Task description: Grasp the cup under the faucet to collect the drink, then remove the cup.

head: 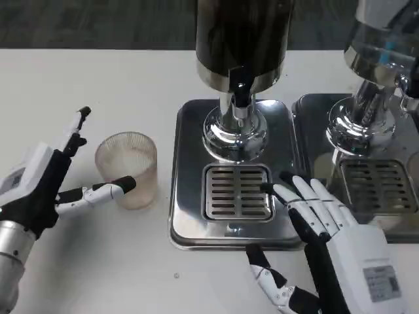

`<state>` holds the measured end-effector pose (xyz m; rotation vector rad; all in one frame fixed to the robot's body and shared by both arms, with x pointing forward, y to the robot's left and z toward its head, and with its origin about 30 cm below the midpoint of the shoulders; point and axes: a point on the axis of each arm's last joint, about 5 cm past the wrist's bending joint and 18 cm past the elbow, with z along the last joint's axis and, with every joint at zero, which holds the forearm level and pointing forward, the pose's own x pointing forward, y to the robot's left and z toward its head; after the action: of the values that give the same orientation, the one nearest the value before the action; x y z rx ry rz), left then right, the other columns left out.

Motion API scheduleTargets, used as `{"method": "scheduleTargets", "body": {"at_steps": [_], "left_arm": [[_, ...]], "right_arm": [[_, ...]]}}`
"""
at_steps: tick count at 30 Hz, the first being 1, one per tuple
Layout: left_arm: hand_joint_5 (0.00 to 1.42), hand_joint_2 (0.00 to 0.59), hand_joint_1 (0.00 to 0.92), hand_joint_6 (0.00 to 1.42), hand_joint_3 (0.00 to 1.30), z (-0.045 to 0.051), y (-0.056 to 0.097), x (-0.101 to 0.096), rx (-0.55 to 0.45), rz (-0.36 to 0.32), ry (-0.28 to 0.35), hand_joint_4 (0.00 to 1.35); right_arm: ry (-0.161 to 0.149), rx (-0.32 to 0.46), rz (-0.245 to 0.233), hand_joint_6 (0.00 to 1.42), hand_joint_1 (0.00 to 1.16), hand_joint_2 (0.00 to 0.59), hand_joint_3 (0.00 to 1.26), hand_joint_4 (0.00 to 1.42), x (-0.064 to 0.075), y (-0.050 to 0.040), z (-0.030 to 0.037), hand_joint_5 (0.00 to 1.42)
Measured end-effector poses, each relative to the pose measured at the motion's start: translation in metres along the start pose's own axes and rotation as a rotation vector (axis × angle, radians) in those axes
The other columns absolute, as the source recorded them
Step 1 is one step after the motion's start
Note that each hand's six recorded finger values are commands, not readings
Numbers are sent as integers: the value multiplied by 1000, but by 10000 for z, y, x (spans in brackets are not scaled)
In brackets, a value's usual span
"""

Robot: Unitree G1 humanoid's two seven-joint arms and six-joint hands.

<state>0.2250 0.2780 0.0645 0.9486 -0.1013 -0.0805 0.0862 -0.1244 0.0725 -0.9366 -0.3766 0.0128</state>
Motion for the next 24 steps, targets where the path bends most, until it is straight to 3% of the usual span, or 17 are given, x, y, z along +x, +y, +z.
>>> {"method": "scheduleTargets", "body": {"at_steps": [8, 24], "left_arm": [[235, 29, 279, 238, 18, 10, 11, 68, 4, -55, 9, 34], [320, 53, 340, 287, 84, 81, -30, 165, -60, -85, -6, 125]], "right_arm": [[-3, 8, 5, 195, 433, 388, 270, 141, -1, 17, 23, 123], [-1, 14, 6, 195, 433, 388, 281, 157, -6, 22, 30, 133]]}}
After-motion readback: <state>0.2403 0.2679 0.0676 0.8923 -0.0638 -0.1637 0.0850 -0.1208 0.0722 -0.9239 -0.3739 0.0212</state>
